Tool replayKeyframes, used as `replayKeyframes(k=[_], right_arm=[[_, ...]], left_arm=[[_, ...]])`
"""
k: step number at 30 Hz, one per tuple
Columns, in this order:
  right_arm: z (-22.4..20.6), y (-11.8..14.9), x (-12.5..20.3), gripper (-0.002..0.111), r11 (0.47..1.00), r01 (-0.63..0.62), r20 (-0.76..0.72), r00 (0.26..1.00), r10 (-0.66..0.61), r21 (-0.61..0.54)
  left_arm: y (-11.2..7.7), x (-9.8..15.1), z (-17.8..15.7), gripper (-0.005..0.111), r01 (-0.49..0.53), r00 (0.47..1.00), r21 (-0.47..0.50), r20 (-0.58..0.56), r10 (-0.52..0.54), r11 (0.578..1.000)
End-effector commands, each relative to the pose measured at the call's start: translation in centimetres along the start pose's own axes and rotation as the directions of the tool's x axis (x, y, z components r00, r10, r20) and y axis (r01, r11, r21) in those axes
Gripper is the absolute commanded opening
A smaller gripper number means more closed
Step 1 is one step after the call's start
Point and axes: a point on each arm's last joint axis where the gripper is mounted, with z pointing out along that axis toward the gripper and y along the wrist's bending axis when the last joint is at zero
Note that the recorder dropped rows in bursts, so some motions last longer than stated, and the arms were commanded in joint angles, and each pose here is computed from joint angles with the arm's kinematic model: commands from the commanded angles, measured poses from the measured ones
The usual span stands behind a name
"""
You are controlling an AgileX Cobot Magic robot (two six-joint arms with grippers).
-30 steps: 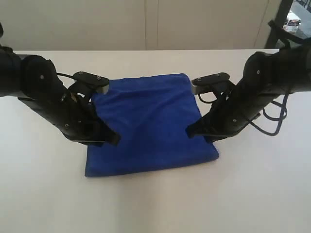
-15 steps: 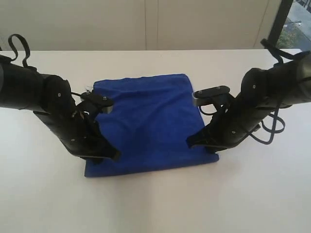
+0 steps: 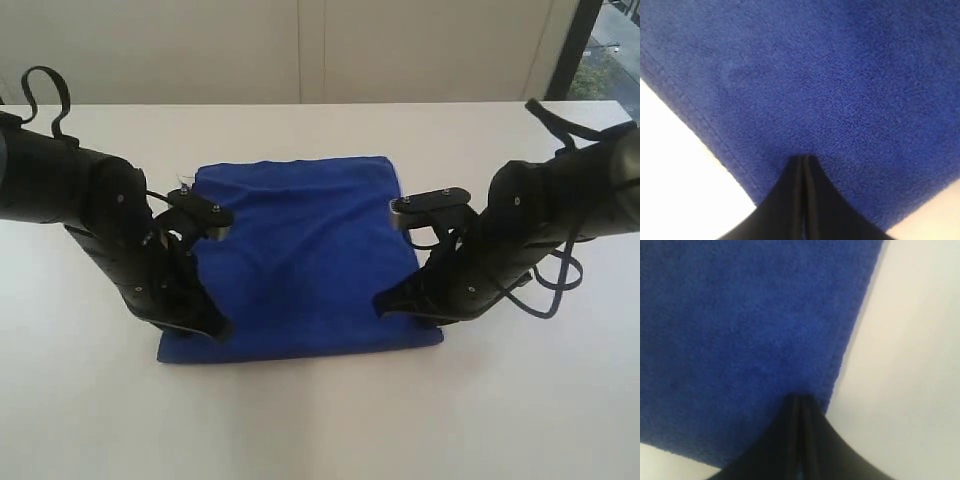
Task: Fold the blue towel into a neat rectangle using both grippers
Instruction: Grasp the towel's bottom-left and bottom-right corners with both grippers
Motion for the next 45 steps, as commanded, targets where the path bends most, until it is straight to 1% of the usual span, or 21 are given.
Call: replayKeyframes(k=[1,6,8,9,10,12,13,15,17,19,22,24,26,27,29,32,35,38,40,43,45], right_arm=[[-0.3,0.4,1.2,0.0,1.0,-0.002,-0.07,0.998,0.001,-0.012],[-3.8,0.7,0.0,0.0,1.0,0.009,0.041,0.999,-0.008,-0.024],[-5.4,0.6,-0.3,0.0,0.998,0.058,0.074,0.996,-0.058,-0.006],[-6.2,0.5,-0.5,0.0,0.992,0.127,0.091,0.988,-0.128,0.013],[-6.8,0.5,-0.5,0.0,0.978,0.208,0.097,0.973,-0.21,0.03],[-7.8,0.5,-0.3,0.0,0.909,0.413,0.095,0.904,-0.417,0.059],[-8.1,0.6,-0.2,0.0,0.873,0.483,0.089,0.869,-0.487,0.065],[-8.3,0.6,0.2,0.0,0.823,0.565,0.06,0.821,-0.568,0.056],[-8.1,0.6,0.5,0.0,0.789,0.614,0.032,0.788,-0.615,0.037],[-7.7,0.6,0.8,0.0,0.773,0.634,0.031,0.772,-0.635,0.028],[-7.1,0.8,1.3,0.005,0.747,0.665,0.069,0.744,-0.664,0.019],[-6.7,0.9,1.7,0.013,0.719,0.695,0.078,0.716,-0.693,0.003],[-6.4,1.0,2.1,0.021,0.679,0.734,0.082,0.677,-0.731,-0.008],[-6.3,1.0,2.3,0.025,0.659,0.752,0.084,0.657,-0.749,-0.01],[-6.0,1.0,2.7,0.03,0.629,0.777,0.09,0.628,-0.773,-0.011],[-5.6,1.0,3.1,0.031,0.584,0.812,0.104,0.581,-0.807,-0.01],[-5.4,1.2,3.4,0.031,0.521,0.853,0.128,0.519,-0.845,-0.017],[-4.9,1.3,3.4,0.031,0.495,0.868,0.135,0.494,-0.859,-0.031],[-4.1,1.2,3.4,0.031,0.478,0.877,0.124,0.479,-0.869,-0.039],[-3.0,1.0,3.4,0.031,0.485,0.873,0.104,0.487,-0.867,-0.053],[-2.6,0.9,3.3,0.031,0.488,0.872,0.098,0.49,-0.866,-0.046]], left_arm=[[-0.1,0.2,-1.3,0.0,-0.03,0.999,-0.009,-0.013,0.03,1.0],[-0.1,-0.6,-5.1,0.0,-0.069,0.995,-0.031,0.077,0.071,0.997],[-0.1,-0.5,-6.4,0.0,-0.106,0.99,-0.05,0.093,0.11,0.993],[-0.1,-0.5,-7.0,0.0,-0.139,0.984,-0.059,0.1,0.144,0.989],[-0.1,-0.3,-7.3,0.0,-0.183,0.978,-0.062,0.095,0.188,0.981],[-0.2,-0.1,-7.7,0.0,-0.285,0.954,-0.065,0.077,0.289,0.956],[-0.2,0.0,-7.7,0.0,-0.322,0.943,-0.059,0.067,0.326,0.945],[-0.3,0.3,-7.6,0.0,-0.381,0.923,-0.047,0.049,0.383,0.924],[-0.4,0.8,-7.1,0.0,-0.45,0.893,-0.035,0.023,0.45,0.893],[-0.6,1.5,-6.6,0.0,-0.525,0.851,-0.008,0.009,0.525,0.851],[-0.9,2.1,-6.0,0.0,-0.584,0.811,0.024,0.02,0.584,0.811],[-1.0,2.1,-5.8,0.0,-0.579,0.815,0.023,0.04,0.578,0.815],[-1.1,2.0,-5.7,0.0,-0.566,0.824,0.025,0.061,0.564,0.824],[-1.2,2.0,-5.7,0.0,-0.57,0.821,0.03,0.067,0.567,0.821],[-1.5,2.1,-5.7,0.005,-0.599,0.801,0.055,0.077,0.594,0.799],[-1.9,2.2,-5.8,0.019,-0.636,0.771,0.094,0.104,0.628,0.766],[-2.0,2.2,-5.8,0.034,-0.653,0.757,0.096,0.112,0.643,0.752],[-1.9,2.2,-5.7,0.044,-0.656,0.755,0.098,0.108,0.647,0.749],[-1.9,2.2,-5.4,0.047,-0.672,0.741,0.107,0.101,0.664,0.733],[-1.9,2.5,-4.3,0.047,-0.695,0.719,0.132,0.081,0.691,0.707],[-1.9,2.7,-3.7,0.047,-0.701,0.712,0.129,0.077,0.698,0.701]])
